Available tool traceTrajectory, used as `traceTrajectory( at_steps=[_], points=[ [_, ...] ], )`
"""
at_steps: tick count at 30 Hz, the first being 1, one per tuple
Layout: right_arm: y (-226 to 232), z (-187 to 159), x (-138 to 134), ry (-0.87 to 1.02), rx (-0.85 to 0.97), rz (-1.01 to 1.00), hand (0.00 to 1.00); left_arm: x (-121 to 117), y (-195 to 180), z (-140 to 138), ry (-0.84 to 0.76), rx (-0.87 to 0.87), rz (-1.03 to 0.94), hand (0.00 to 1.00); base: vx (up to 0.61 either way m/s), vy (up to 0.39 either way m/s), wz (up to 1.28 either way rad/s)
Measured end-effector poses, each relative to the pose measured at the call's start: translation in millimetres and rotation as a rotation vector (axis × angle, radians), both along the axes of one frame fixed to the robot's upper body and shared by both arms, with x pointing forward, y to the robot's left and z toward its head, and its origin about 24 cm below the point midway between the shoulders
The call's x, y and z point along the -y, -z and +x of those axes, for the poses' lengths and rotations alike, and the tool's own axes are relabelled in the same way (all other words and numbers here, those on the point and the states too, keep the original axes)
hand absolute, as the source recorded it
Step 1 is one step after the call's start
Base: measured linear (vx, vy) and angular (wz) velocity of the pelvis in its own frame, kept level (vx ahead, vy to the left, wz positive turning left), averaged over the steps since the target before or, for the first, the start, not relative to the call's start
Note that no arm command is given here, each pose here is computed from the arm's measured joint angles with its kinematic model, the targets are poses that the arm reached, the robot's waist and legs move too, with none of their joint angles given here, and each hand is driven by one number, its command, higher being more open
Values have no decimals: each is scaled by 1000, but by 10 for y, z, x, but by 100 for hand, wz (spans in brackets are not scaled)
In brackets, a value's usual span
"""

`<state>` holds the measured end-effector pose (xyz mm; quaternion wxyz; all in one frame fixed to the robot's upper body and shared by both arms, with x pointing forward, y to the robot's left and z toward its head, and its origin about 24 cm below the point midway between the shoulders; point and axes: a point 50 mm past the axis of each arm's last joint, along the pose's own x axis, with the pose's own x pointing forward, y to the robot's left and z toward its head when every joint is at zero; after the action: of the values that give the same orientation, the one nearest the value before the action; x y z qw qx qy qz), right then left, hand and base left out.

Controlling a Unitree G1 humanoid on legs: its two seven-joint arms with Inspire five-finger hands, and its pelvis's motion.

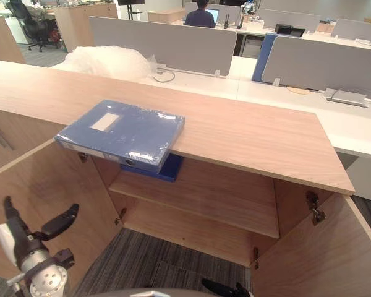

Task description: Walk over to the cabinet, pick up the folder, carry it to the office cabinet, place the folder inside the office cabinet, then close the office cabinet door

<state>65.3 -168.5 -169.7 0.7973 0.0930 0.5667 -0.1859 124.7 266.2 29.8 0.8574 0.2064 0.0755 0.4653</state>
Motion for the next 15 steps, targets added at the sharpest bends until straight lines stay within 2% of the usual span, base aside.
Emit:
traceTrajectory(
  at_steps=[5,8,15],
  points=[
    [2,-8,-13,10,-3,-7,100,-68,-245,-62,-132,-5,239,100,4,5,-7],
    [4,-15,-3,10,-7,-15,100,-71,-267,-74,-177,-52,321,100,-14,-8,-5],
    [14,-55,22,8,-24,-32,100,26,-312,52,-131,-85,409,100,-11,-6,-9]
  ],
)
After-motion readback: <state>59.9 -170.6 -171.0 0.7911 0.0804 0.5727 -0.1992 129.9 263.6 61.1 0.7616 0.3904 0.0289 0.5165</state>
